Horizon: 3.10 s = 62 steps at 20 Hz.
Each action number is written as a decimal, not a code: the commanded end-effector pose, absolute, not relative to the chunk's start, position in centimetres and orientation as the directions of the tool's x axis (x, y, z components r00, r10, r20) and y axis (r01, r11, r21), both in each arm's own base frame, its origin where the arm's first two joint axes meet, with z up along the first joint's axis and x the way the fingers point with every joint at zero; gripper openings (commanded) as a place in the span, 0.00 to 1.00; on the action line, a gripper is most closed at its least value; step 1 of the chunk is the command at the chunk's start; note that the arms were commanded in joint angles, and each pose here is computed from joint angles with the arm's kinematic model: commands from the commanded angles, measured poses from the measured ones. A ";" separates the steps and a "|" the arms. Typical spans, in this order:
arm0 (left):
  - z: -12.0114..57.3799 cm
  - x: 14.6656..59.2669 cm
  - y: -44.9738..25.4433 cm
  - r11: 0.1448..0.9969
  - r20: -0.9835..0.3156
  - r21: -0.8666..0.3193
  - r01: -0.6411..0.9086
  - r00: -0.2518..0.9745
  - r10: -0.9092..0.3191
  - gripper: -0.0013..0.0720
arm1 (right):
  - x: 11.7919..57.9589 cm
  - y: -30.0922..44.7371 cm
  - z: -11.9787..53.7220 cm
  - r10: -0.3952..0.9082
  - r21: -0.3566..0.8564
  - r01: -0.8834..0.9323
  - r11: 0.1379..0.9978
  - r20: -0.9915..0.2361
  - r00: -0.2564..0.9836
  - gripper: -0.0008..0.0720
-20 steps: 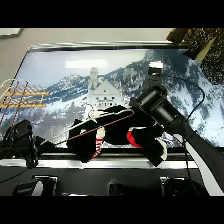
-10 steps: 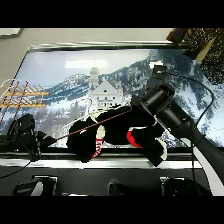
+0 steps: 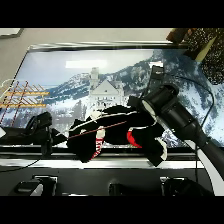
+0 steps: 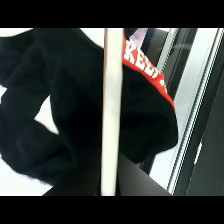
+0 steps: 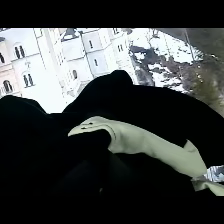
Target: Fold the clothes and pants, and hang the long-sleeved shirts on hangers.
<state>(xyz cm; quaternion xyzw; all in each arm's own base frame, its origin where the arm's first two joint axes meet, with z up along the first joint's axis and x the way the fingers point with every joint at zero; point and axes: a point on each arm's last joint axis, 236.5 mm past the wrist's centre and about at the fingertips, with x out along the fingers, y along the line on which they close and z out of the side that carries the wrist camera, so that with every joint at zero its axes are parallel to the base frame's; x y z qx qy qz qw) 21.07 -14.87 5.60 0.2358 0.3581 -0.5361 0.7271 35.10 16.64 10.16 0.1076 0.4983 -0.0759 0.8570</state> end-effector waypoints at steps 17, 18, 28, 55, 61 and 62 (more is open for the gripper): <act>2.9 24.1 -24.1 0.294 -0.703 -0.094 0.951 0.145 -0.696 0.07 | 32.2 18.4 19.1 0.164 0.288 0.165 0.943 -0.836 0.523 0.07; 3.0 24.1 -24.6 0.294 -0.695 -0.092 0.951 0.150 -0.703 0.07 | 32.3 18.8 18.6 0.166 0.281 0.158 0.947 -0.846 0.507 0.07; 2.1 24.8 -27.0 0.287 -0.677 -0.150 0.946 0.113 -0.727 0.07 | 31.8 22.6 17.9 0.296 0.368 0.082 0.926 -0.843 0.449 0.07; 2.7 24.7 -30.6 0.163 -0.694 -0.140 0.977 0.021 -0.719 0.07 | 33.0 23.6 19.8 0.335 0.375 -0.018 0.927 -0.805 0.491 0.07; 2.8 24.6 -30.7 0.161 -0.694 -0.140 0.977 0.019 -0.720 0.07 | 32.4 23.7 19.5 0.338 0.344 -0.076 0.936 -0.817 0.467 0.07; 2.8 24.5 -30.7 0.159 -0.694 -0.142 0.977 0.016 -0.720 0.07 | 32.1 23.4 19.7 0.336 0.339 -0.082 0.937 -0.819 0.465 0.07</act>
